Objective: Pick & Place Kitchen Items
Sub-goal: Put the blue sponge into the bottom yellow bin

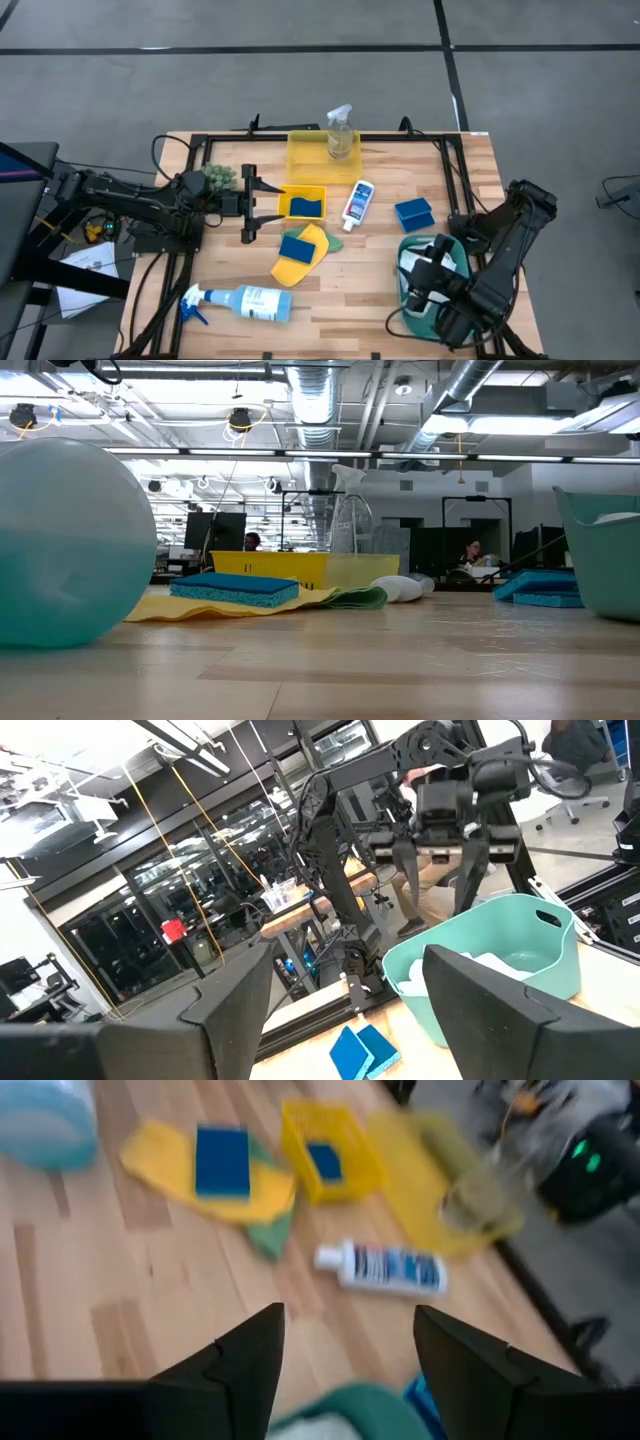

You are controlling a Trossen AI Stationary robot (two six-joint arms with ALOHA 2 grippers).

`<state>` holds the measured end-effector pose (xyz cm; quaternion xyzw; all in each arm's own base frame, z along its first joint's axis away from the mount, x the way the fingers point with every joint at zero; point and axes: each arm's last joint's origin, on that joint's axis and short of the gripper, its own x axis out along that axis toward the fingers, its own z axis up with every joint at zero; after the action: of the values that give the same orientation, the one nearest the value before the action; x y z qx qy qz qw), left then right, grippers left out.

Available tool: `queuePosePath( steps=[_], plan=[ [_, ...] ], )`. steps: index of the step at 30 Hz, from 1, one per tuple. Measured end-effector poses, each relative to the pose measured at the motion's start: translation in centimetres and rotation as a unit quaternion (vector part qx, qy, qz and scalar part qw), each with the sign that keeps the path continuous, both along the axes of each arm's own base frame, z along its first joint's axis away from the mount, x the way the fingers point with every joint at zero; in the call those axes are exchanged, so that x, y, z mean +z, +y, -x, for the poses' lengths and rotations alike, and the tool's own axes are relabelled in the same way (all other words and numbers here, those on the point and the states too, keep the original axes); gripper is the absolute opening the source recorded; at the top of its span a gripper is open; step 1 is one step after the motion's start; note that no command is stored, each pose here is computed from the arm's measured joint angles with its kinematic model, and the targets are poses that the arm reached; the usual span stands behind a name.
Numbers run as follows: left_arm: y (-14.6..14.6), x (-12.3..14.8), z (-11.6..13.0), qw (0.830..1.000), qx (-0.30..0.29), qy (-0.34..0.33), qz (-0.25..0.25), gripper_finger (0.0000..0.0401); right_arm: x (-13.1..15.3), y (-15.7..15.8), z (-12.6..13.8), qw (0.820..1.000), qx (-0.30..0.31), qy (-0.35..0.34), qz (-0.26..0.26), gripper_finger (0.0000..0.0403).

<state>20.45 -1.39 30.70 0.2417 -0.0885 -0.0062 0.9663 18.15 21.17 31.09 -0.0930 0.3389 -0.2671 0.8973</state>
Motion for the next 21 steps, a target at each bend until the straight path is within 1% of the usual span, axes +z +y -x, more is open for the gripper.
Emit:
queuePosePath(
  steps=[4,7,9,12,21],
  plan=[
    [0.0,0.0,0.0,1.0,0.0,0.0,0.0,0.0254,0.4,0.0,-0.2,0.999,0.009,-0.032,0.027,0.0214],
    [0.0,0.0,0.0,1.0,0.0,0.0,0.0,0.0254,0.6,-0.5,-0.7,0.997,0.001,-0.059,0.044,0.0214],
    [0.0,0.0,0.0,1.0,0.0,0.0,0.001,0.0254,0.7,-1.0,-1.3,0.995,-0.018,-0.082,0.045,0.0214],
    [0.0,0.0,0.0,1.0,0.0,0.0,0.002,0.0254,0.7,-2.3,-2.6,0.992,-0.065,-0.106,0.03,0.0214],
    [0.0,0.0,0.0,1.0,0.0,0.0,0.002,0.0254,0.0,-7.4,-6.1,0.982,-0.174,-0.064,0.035,0.0214]
  ],
)
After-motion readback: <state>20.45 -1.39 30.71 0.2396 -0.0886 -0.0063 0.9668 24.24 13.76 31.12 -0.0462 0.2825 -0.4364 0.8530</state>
